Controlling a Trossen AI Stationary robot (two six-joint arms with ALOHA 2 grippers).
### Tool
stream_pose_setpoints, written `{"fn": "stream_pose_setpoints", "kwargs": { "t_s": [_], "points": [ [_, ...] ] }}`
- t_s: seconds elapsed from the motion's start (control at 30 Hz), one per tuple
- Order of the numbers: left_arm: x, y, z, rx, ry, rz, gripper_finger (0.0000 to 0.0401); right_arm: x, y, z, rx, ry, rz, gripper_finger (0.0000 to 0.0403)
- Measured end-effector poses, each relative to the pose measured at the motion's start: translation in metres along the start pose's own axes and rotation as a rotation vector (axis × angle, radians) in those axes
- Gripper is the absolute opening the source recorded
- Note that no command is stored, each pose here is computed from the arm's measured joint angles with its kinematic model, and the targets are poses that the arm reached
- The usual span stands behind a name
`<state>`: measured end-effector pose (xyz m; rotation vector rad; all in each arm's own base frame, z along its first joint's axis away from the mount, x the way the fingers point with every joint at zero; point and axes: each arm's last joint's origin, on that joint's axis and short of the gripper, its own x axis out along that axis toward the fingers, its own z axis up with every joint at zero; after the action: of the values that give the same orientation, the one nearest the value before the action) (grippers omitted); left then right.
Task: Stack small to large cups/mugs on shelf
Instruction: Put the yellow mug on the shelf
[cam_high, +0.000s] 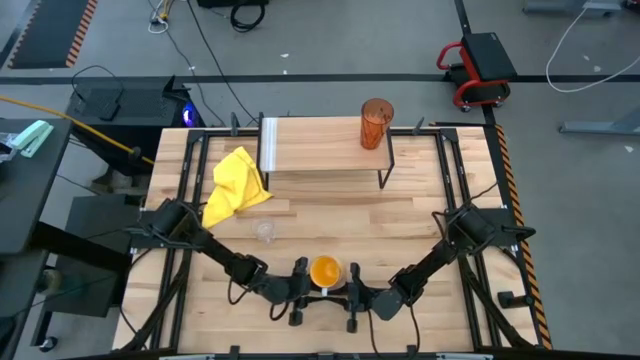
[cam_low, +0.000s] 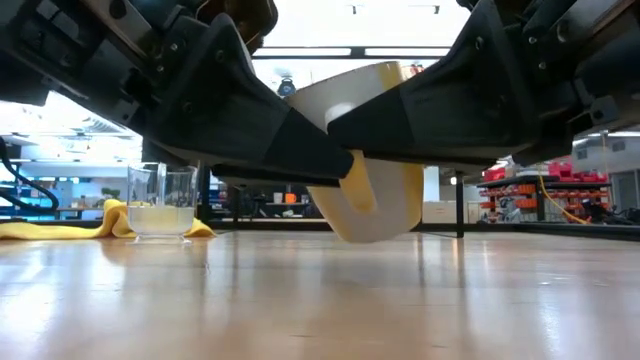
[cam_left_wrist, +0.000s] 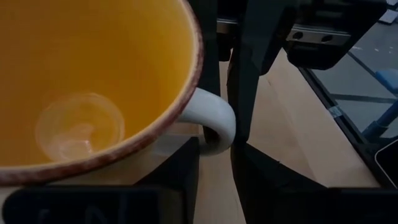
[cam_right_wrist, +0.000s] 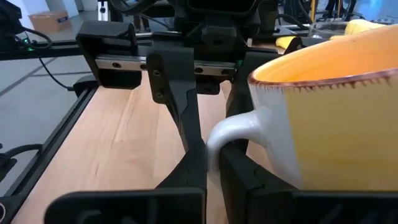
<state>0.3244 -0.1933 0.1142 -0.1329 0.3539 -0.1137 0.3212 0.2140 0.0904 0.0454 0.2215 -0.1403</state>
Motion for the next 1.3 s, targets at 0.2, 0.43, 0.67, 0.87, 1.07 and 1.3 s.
{"fn": "stream_pose_setpoints", "kwargs": {
  "t_s": [0.2,0.43,0.67,0.87,1.07,1.3],
  "points": [
    [-0.003,-0.008,0.003,0.048,-0.057,0.000,0.0094,-0.005,0.001,0.012,-0.006,0.008,0.008,0.0022],
    [-0.006,-0.012,0.003,0.075,-0.073,0.045,0.0093,-0.005,0.000,0.012,0.000,0.016,-0.020,0.0020],
    [-0.005,-0.007,0.001,0.035,-0.040,0.070,0.0083,-0.002,-0.006,0.009,0.038,0.046,-0.047,0.0020],
    [-0.004,-0.004,0.000,0.018,-0.019,0.083,0.0089,-0.001,-0.008,0.008,0.035,0.057,-0.060,0.0020],
    [-0.004,-0.002,-0.001,0.000,-0.013,0.113,0.0105,0.001,-0.010,0.007,0.053,0.060,-0.083,0.0020],
    [-0.003,0.000,-0.001,-0.021,0.000,0.129,0.0143,0.002,-0.012,0.006,0.049,0.063,-0.092,0.0020]
  ]
}}
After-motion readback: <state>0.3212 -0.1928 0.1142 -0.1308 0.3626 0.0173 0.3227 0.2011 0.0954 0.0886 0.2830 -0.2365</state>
